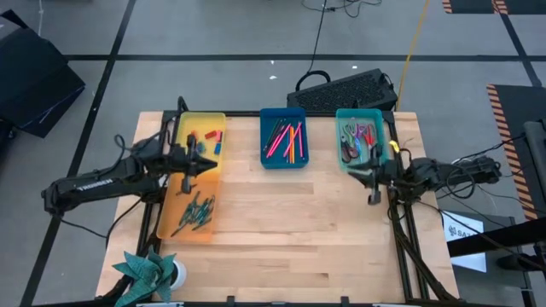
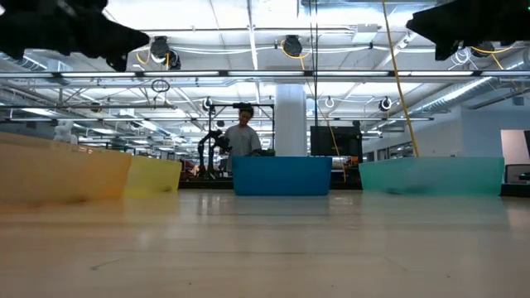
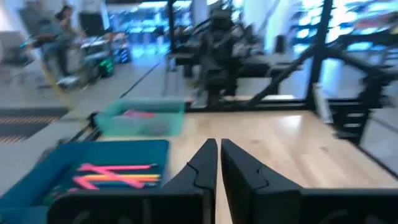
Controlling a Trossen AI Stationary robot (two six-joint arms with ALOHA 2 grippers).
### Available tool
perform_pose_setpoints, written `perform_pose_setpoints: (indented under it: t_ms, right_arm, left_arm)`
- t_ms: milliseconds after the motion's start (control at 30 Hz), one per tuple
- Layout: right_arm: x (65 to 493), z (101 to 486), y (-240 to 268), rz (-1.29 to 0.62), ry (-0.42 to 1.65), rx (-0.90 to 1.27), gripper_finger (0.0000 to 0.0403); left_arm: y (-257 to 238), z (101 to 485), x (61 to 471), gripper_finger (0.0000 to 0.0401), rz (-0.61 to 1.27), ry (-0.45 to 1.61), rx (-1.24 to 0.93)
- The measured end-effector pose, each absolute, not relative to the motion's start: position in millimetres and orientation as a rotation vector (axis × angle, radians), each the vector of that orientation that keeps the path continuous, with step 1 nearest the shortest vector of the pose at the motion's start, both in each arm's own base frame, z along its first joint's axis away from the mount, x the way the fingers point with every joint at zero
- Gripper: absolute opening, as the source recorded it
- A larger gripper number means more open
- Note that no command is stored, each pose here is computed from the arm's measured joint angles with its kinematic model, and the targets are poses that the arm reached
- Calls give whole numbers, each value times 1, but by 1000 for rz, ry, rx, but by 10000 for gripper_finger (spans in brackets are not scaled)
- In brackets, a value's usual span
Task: Sort crayons/erasers/pens/pencils in bins
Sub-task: Return to Home Position
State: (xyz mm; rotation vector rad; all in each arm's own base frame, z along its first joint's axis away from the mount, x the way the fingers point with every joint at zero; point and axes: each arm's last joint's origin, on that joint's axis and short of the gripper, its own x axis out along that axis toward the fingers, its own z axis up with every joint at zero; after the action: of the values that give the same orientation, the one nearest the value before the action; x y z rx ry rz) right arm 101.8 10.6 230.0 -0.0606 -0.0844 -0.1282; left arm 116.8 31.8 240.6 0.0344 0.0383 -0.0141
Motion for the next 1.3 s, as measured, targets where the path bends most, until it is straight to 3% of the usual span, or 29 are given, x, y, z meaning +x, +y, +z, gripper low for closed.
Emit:
perform_pose_setpoints:
  t_ms: [233, 433, 733, 867, 933, 1067, 1300]
  right_arm:
    - [98, 193, 19, 181, -177, 138, 70]
    - [89, 210, 16, 146, -429, 126, 70]
    - [90, 200, 18, 237, -328, 120, 70]
    - [92, 192, 20, 252, -247, 65, 70]
    - [93, 186, 19, 215, -192, -3, 70]
    - [96, 170, 18, 166, -30, -89, 70]
    - [97, 166, 18, 173, 23, -94, 70]
  left_arm:
    - [19, 211, 101, 26, -261, -21, 61]
    - [9, 203, 86, 26, -449, -123, 138]
    - [8, 172, 89, 26, -535, -73, 95]
    - [4, 170, 89, 26, -627, -106, 236]
    - [4, 170, 89, 26, -627, -111, 262]
    - [6, 167, 93, 26, -594, 2, 11]
    - [18, 159, 104, 26, -128, 114, -299]
